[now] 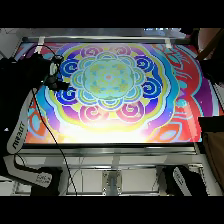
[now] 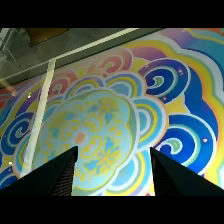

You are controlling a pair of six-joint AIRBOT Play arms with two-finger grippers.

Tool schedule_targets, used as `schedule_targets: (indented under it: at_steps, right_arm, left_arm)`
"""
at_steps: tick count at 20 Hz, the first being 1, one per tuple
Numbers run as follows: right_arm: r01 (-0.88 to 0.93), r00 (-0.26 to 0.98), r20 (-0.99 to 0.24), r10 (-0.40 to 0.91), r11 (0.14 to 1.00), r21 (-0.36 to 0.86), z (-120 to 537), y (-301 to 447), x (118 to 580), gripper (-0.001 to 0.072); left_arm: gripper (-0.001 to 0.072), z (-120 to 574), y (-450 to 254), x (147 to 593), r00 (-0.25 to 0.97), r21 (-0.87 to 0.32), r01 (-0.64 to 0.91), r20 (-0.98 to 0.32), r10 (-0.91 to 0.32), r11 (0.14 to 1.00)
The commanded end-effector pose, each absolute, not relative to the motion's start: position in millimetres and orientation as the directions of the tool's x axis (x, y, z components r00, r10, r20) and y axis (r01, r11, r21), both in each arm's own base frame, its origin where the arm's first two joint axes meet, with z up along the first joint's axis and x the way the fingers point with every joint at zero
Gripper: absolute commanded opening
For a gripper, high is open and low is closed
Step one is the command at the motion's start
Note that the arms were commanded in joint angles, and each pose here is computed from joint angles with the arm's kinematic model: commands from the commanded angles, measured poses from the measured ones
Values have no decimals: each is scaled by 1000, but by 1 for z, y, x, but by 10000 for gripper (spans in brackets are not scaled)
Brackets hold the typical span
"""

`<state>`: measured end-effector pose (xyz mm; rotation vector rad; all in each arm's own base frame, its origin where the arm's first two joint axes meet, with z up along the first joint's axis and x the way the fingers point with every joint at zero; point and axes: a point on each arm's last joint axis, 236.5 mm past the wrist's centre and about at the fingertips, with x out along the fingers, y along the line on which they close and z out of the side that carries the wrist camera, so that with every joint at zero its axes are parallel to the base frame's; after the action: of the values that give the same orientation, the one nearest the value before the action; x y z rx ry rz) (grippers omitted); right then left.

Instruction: Fold the clothes and pants, and hang the long-sleeved shirts on hangers.

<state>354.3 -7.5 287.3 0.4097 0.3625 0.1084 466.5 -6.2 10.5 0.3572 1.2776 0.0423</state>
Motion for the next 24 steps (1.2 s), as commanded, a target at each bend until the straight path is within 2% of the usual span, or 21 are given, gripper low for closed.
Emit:
schedule_targets:
  at_steps: [1, 10, 12, 13, 14, 15, 17, 21, 24]
  right_arm:
    - [-30, 935, -312, 169, 913, 407, 290, -9, 355, 505]
    - [-40, 890, -403, 215, 915, 401, 269, 2, 344, 505]
    - [-48, 862, -445, 242, 913, 405, 259, 9, 338, 505]
    - [-49, 845, -471, 253, 915, 402, 253, 11, 334, 505]
    - [-49, 831, -493, 257, 917, 396, 247, 12, 331, 505]
    - [-46, 816, -516, 260, 920, 390, 242, 13, 327, 505]
    - [-51, 788, -548, 279, 918, 393, 234, 17, 320, 505]
    - [-71, 771, -553, 316, 905, 419, 233, 26, 316, 505]
    - [-79, 791, -521, 322, 897, 435, 241, 27, 321, 505]
  left_arm:
    - [16, 1, 2, 467, 273, 312, 170, -926, 260, 935]
    - [22, -10, 5, 446, 173, 302, 174, -946, 273, 937]
    - [28, -2, 22, 451, 192, 380, 198, -919, 345, 903]
    - [155, 7, 39, 454, 206, 457, 223, -886, 416, 861]
    - [459, 18, 61, 457, 218, 538, 207, -839, 498, 817]
    - [720, 26, 82, 460, 227, 589, 146, -802, 552, 795]
    - [720, 34, 120, 464, 232, 611, 6, -771, 593, 791]
    - [720, 36, 204, 453, 198, 581, -222, -759, 620, 783]
    - [720, 42, 236, 464, 273, 555, -290, -733, 623, 780]
